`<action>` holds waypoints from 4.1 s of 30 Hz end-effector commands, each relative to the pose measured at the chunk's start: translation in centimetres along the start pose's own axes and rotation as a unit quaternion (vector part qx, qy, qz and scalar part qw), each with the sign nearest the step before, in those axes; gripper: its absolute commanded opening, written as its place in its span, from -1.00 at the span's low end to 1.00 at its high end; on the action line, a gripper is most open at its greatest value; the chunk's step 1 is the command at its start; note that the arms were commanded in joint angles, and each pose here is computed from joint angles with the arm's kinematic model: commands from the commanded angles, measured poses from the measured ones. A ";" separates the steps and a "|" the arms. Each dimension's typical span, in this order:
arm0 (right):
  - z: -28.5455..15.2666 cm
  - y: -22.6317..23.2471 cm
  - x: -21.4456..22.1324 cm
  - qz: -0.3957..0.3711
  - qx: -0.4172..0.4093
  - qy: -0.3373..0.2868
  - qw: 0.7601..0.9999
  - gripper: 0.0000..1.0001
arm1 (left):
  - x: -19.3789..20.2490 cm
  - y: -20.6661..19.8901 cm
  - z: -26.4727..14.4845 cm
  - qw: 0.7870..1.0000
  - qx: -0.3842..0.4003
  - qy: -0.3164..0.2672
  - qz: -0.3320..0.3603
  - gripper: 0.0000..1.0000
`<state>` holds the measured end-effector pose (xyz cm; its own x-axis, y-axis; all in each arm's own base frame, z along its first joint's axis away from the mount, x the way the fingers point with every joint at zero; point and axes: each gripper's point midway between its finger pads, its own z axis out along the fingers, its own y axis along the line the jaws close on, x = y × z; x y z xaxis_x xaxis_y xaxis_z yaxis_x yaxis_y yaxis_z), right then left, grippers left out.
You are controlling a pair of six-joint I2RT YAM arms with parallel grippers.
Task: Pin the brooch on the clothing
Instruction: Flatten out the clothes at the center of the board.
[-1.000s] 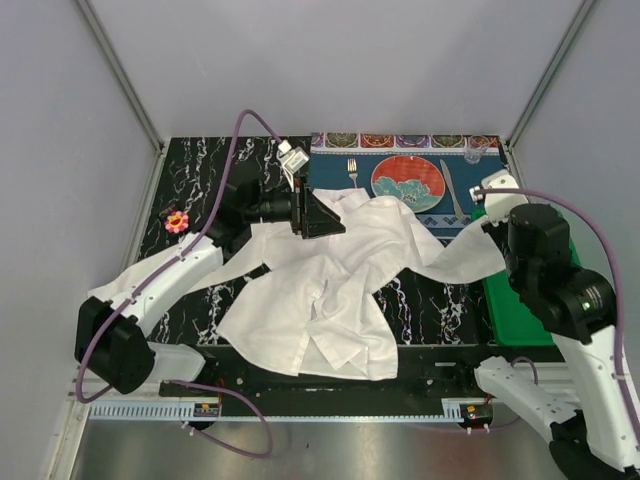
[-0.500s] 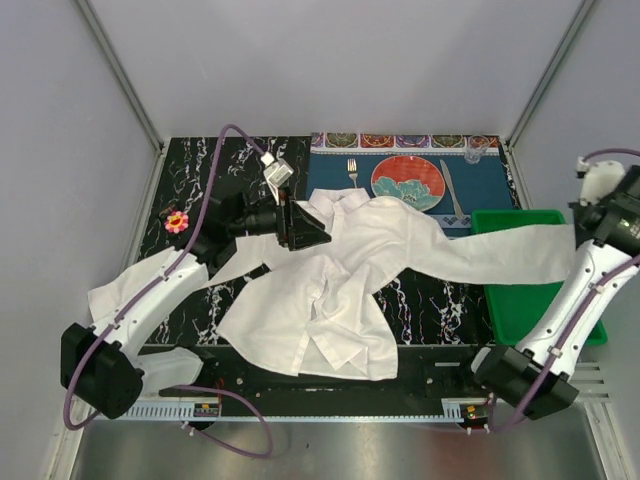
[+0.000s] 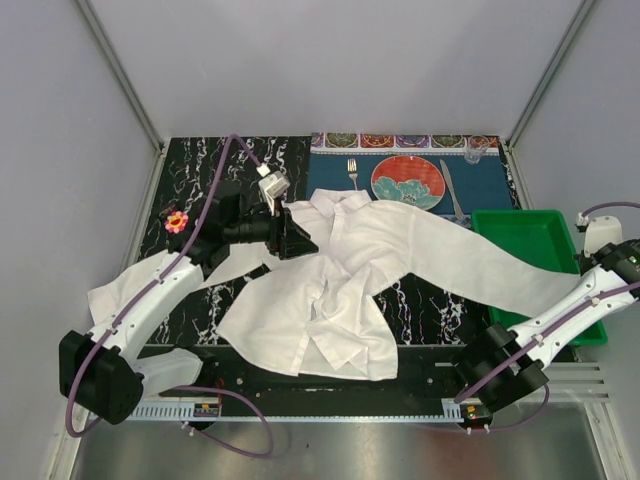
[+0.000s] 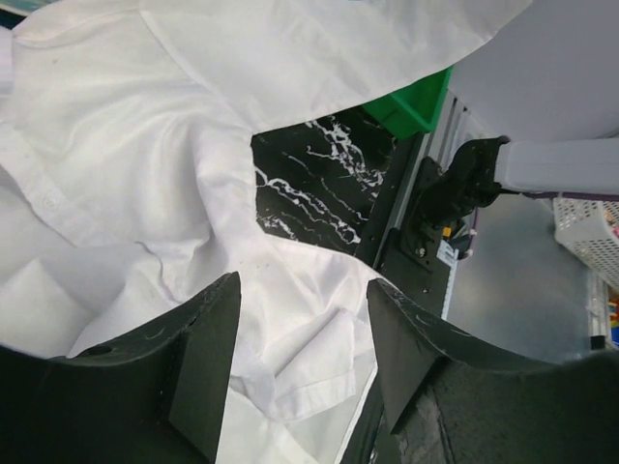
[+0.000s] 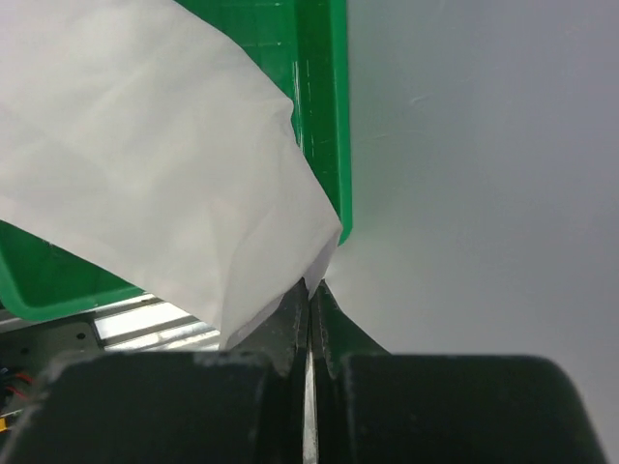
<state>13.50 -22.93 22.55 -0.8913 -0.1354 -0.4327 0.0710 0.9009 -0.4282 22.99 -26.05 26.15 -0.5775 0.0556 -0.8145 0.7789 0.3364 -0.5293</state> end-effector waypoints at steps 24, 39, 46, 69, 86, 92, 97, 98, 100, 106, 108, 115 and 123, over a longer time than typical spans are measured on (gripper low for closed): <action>4.1 1.1 -5.1 -0.104 -0.110 -0.035 0.988 0.80 | 10.6 3.2 -7.5 0.907 0.000 0.233 0.352 0.35; -2.8 28.9 -13.6 -0.176 -0.459 -0.090 0.866 0.41 | 16.4 -5.1 0.8 0.770 0.181 0.230 0.567 0.28; 1.3 33.3 -12.9 -0.148 -0.486 0.016 0.861 0.15 | 17.7 -11.4 9.2 0.745 0.282 0.240 0.555 0.08; 6.2 34.6 -9.2 -0.149 -0.468 0.109 0.864 -0.02 | 27.9 -11.6 18.5 0.537 0.416 0.317 0.662 0.09; 7.6 34.3 -8.8 -0.165 -0.450 0.125 0.869 -0.06 | 30.4 -12.2 17.0 0.465 0.480 0.340 0.662 -0.81; 8.1 34.1 -9.3 -0.168 -0.441 0.120 0.873 -0.07 | 26.2 -16.5 16.4 0.470 0.476 0.291 0.684 -1.00; 8.5 34.0 -9.4 -0.172 -0.433 0.117 0.877 -0.09 | 22.8 -23.6 14.1 0.482 0.491 0.217 0.693 -1.00; 8.6 33.9 -9.3 -0.172 -0.432 0.118 0.878 -0.09 | 22.3 -24.4 13.8 0.487 0.491 0.210 0.691 -1.00; 9.0 33.9 -9.3 -0.175 -0.425 0.120 0.880 -0.10 | 21.6 -26.7 12.7 0.481 0.500 0.185 0.696 -1.00; 10.3 33.8 -9.3 -0.178 -0.410 0.127 0.886 -0.11 | 21.4 -30.1 10.1 0.468 0.527 0.153 0.693 -1.00; 10.5 33.7 -9.6 -0.175 -0.408 0.126 0.887 -0.12 | 22.3 -30.1 9.6 0.459 0.534 0.158 0.693 -1.00; 9.6 32.5 -11.2 -0.177 -0.392 0.102 0.897 -0.12 | 21.6 -28.2 10.5 0.524 0.486 0.210 0.668 -0.01; 8.8 31.4 -12.8 -0.175 -0.383 0.079 0.904 -0.12 | 13.7 -14.6 5.9 0.711 0.302 0.288 0.566 0.03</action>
<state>29.34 3.80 4.50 -0.8772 -0.4598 -0.1383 -0.4801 0.8448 0.2362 -2.20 -41.17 19.98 0.7670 0.1458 -0.6248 0.4142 -0.8563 0.3086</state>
